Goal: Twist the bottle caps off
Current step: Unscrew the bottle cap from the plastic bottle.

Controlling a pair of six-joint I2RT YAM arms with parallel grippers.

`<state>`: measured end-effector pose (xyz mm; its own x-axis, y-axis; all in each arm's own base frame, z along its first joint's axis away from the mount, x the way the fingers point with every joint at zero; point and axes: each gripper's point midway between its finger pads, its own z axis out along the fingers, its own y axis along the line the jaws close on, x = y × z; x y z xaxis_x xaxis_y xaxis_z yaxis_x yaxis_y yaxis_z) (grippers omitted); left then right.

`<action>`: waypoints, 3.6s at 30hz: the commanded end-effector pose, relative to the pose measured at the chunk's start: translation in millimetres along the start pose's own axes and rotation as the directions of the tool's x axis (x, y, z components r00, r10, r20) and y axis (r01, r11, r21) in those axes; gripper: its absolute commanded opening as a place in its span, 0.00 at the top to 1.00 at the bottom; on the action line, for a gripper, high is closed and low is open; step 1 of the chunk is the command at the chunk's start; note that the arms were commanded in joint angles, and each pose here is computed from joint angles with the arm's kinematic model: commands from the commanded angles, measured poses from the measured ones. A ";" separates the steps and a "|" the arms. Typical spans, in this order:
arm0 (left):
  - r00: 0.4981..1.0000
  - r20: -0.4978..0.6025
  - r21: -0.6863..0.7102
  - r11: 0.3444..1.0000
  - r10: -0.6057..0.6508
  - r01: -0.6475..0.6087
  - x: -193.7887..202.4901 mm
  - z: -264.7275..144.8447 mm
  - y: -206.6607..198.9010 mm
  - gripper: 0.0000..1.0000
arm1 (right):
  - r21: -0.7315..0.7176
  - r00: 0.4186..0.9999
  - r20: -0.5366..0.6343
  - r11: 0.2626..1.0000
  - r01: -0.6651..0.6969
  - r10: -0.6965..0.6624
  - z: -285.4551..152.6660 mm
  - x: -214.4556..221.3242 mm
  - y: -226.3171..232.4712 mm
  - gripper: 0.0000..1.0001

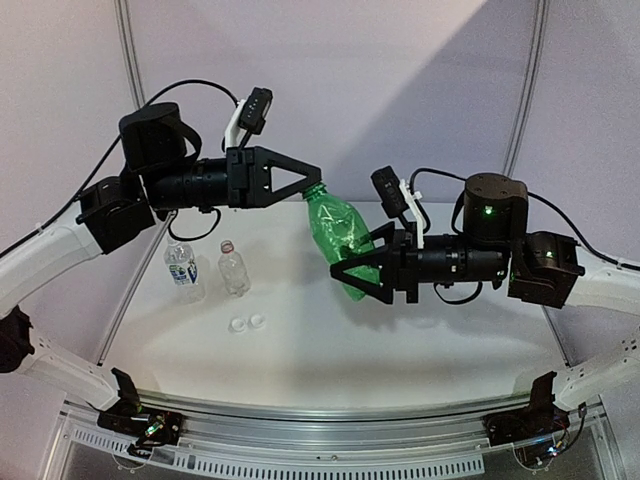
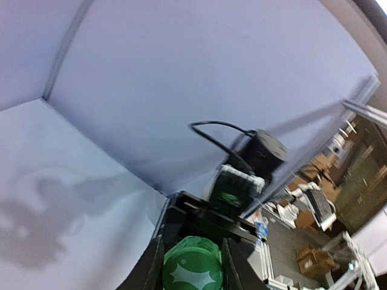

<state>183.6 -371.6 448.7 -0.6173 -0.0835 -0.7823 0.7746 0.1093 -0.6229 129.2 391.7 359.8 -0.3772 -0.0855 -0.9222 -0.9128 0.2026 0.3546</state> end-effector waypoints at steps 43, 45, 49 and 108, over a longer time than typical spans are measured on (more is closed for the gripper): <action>0.998 0.065 -0.094 0.995 0.024 -0.018 -0.4 -31.6 5.0 0.05 | 0.076 0.995 0.037 0.993 0.088 -0.091 -14.0 10.3 -14.4 1.00; 0.998 0.056 -0.035 0.999 0.041 -0.039 2.7 -27.2 -1.5 0.06 | 0.009 0.995 0.057 0.996 0.084 -0.084 -13.5 6.8 -2.6 1.00; 0.996 0.043 0.026 0.997 0.073 -0.074 5.9 -21.2 -7.2 0.09 | -0.045 0.996 0.056 0.997 0.067 -0.064 -9.8 6.9 5.7 1.00; 0.922 0.051 -0.533 0.770 -0.384 0.350 35.6 3.5 103.8 0.74 | 0.501 0.979 -0.194 0.852 0.153 -0.061 17.1 30.3 -104.9 1.00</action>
<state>261.7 -361.9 362.2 -0.8316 -0.2302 -0.5054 0.2999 0.5799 -0.7575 210.7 391.8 281.1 -0.3576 -0.3285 -0.8742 -0.7796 0.6203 0.0858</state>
